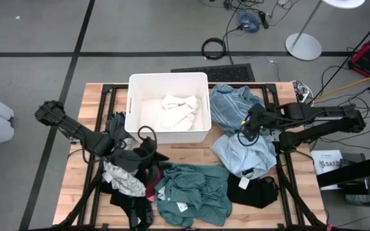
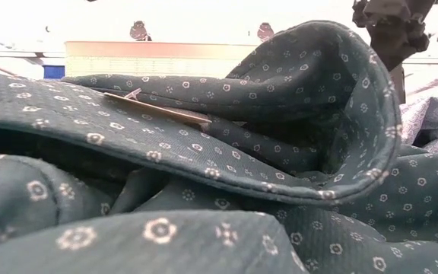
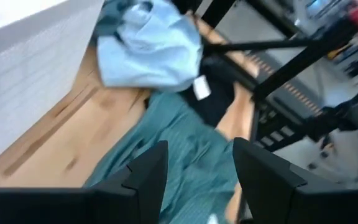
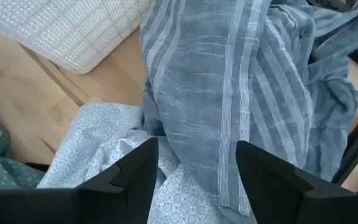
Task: Sort clothes
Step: Put the red sock into the white laundry organizer
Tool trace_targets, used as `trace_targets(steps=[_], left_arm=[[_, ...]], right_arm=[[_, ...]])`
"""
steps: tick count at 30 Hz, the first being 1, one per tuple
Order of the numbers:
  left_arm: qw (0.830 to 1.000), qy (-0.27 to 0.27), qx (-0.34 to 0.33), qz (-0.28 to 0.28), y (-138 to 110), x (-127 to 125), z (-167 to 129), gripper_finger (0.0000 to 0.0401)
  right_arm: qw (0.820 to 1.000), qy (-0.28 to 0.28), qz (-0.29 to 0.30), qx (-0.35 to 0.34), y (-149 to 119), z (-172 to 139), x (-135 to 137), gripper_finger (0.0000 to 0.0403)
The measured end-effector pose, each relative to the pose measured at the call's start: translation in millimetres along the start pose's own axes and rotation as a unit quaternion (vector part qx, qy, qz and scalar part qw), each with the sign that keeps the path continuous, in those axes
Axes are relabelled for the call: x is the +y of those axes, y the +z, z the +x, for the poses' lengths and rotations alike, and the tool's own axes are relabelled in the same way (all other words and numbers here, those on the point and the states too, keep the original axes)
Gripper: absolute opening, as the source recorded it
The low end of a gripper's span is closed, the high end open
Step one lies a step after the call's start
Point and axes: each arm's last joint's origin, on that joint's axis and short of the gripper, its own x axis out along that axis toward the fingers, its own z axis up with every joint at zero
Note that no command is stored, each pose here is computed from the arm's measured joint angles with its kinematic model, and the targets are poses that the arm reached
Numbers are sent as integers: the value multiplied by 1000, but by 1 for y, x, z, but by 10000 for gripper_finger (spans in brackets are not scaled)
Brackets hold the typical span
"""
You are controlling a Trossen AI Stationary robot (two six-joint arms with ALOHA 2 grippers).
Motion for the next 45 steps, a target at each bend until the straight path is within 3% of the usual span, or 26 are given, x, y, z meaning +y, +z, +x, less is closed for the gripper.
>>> trace_targets(steps=[6,10,14,19,27,45], left_arm=[[1000,-2,-27,1,6,0,1,192],[1000,4,-26,15,6,1,2,192],[999,18,46,23,-3,8,1,192],[989,37,142,-13,-17,15,-2,192],[970,90,224,-26,-38,22,7,192],[934,200,295,-9,-80,37,56,192]], right_arm=[[1000,-1,16,-10,6,-1,-10,203],[993,112,-21,-18,16,-2,-1,203],[979,194,-53,-36,24,-3,11,203],[981,186,-53,-21,24,1,14,203],[982,177,-61,-6,24,7,17,203],[982,171,-78,-1,23,8,15,203]])
